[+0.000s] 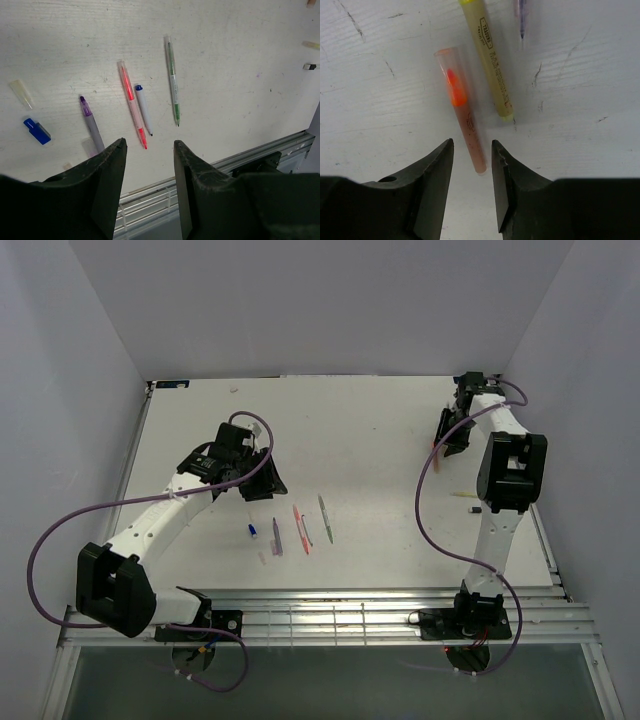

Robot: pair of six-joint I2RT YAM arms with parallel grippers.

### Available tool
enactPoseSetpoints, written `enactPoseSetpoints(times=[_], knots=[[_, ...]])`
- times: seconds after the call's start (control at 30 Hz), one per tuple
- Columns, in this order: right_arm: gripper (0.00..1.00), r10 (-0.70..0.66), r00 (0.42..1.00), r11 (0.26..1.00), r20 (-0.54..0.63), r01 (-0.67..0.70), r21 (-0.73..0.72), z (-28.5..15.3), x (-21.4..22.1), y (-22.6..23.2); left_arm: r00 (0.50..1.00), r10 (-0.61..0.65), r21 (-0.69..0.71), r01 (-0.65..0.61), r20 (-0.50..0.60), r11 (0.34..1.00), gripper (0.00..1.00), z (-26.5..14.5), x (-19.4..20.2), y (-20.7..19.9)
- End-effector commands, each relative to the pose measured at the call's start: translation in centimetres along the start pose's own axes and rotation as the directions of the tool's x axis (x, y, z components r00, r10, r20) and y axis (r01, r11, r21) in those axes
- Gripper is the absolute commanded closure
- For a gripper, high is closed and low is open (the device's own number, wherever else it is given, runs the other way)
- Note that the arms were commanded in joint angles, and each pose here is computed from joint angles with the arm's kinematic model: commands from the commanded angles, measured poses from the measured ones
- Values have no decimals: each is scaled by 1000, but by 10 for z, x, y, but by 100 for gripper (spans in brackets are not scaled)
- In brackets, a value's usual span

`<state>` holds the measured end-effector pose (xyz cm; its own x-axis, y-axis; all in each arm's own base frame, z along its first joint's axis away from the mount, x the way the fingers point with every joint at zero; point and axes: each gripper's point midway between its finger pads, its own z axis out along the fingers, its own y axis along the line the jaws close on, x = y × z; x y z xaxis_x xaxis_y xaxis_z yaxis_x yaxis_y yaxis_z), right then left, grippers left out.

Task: Open the pen caps

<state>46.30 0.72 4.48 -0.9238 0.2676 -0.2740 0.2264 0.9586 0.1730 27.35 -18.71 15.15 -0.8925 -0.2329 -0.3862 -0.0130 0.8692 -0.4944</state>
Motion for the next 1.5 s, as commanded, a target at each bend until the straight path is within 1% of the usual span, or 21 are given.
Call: enactPoseSetpoints(times=[0.0, 0.43, 0.53, 0.67, 0.7, 0.8, 0.87, 1.03, 1.13, 1.17, 1.23, 1.27, 1.3, 1.33, 1.37, 1.4, 1.43, 1.47], knots=[[58, -21, 1000, 1000, -15, 21, 22, 5, 3, -7, 999, 31, 40, -33, 45, 999, 47, -17, -9, -13], [62, -37, 996, 998, -82, 42, 55, 26, 30, -9, 999, 31, 24, -32, 40, 999, 47, -13, -11, -11], [67, -42, 995, 998, -93, 46, 45, 30, 37, -4, 999, 33, 23, -34, 42, 999, 47, -13, -12, -11], [79, -59, 994, 998, -96, 62, 29, 30, 41, 2, 998, 38, 16, -39, 43, 999, 47, -12, -14, -10], [80, -88, 991, 996, -98, 91, 20, 30, 45, 15, 998, 37, 16, -37, 43, 999, 47, -12, -14, -11], [85, -108, 990, 994, -89, 108, 0, 25, 46, 24, 999, 34, 16, -35, 37, 999, 47, -11, -15, -12], [91, -115, 991, 993, -71, 114, -16, 17, 42, 30, 999, 30, 23, -31, 42, 999, 47, -12, -19, -16], [92, -153, 988, 986, -26, 151, -70, -9, 36, 49, 999, 8, 43, -9, 31, 999, 47, -11, -23, -24], [92, -157, 988, 977, -2, 155, -145, -34, 41, 68, 1000, -15, 85, 14, 18, 996, 47, -11, -25, -35], [92, -157, 988, 972, 11, 157, -174, -47, 48, 73, 999, -26, 107, 23, 21, 994, 47, -10, -28, -41], [92, -173, 985, 950, 11, 170, -261, -60, 62, 94, 999, -33, 179, 33, -5, 983, 47, -10, -26, -54], [92, -182, 983, 937, 30, 183, -299, -74, 67, 103, 999, -34, 218, 33, 2, 975, 48, -8, -31, -62], [92, -210, 978, 920, -7, 195, -339, -73, 89, 114, 999, -49, 248, 51, -14, 967, 48, -7, -29, -68], [92, -233, 972, 889, -26, 202, -411, -81, 103, 129, 998, -49, 294, 59, -39, 954, 47, -7, -26, -76], [92, -256, 966, 867, -17, 222, -446, -92, 113, 139, 998, -52, 327, 60, -34, 943, 47, -5, -30, -82], [92, -307, 950, 838, -49, 246, -486, -93, 140, 153, 996, -73, 342, 87, -54, 936, 47, -2, -28, -85], [92, -340, 939, 791, -61, 250, -558, -103, 156, 169, 994, -72, 374, 97, -82, 922, 46, -2, -25, -90], [92, -383, 923, 749, -40, 285, -598, -115, 171, 186, 994, -70, 402, 98, -83, 911, 46, 2, -28, -95]])
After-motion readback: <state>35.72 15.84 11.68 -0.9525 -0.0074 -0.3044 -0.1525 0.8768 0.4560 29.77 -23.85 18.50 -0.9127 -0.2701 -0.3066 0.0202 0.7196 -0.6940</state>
